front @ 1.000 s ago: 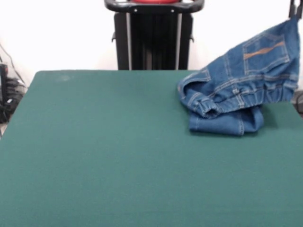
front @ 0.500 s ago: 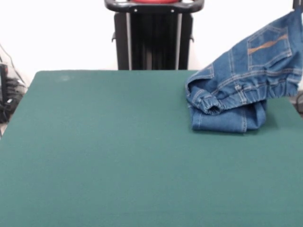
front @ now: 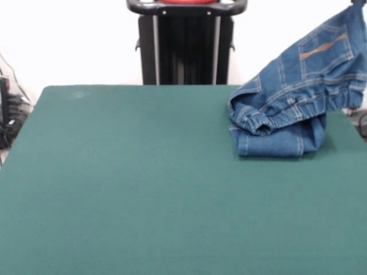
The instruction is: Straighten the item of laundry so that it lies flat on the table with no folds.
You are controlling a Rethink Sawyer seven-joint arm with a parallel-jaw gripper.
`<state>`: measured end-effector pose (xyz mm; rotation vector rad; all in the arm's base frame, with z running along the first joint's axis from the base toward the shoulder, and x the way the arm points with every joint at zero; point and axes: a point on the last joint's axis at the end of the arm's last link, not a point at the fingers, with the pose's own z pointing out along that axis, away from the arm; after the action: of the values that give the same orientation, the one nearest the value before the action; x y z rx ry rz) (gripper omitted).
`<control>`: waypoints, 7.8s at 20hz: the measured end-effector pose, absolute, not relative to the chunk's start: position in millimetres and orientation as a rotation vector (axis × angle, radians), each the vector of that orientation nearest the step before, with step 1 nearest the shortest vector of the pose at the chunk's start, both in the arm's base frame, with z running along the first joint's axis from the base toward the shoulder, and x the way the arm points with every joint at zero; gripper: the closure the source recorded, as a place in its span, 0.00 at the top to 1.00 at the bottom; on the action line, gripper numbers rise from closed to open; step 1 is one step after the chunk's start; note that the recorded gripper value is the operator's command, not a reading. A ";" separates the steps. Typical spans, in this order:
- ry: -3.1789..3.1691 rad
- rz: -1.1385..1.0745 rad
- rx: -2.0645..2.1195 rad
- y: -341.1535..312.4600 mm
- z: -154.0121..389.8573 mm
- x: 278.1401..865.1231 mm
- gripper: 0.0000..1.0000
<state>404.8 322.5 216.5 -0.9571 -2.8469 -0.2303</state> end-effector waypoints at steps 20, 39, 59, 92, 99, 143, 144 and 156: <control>-2.876 -0.211 -0.983 302.2 223.7 418.7 1.00; -3.235 -0.002 -1.175 225.7 178.2 523.6 1.00; -3.240 0.097 -1.298 195.3 75.6 544.1 1.00; -3.172 0.066 -1.139 276.5 -22.4 501.5 1.00; -3.145 -0.060 -1.200 284.0 3.3 518.9 1.00; -3.178 0.036 -0.947 333.8 46.4 465.1 1.00; -3.174 0.029 -0.953 333.7 51.9 466.9 1.00; -3.158 -0.045 -1.021 326.1 89.3 488.6 1.00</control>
<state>488.6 326.1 89.3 -1.0211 -3.1580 -0.0450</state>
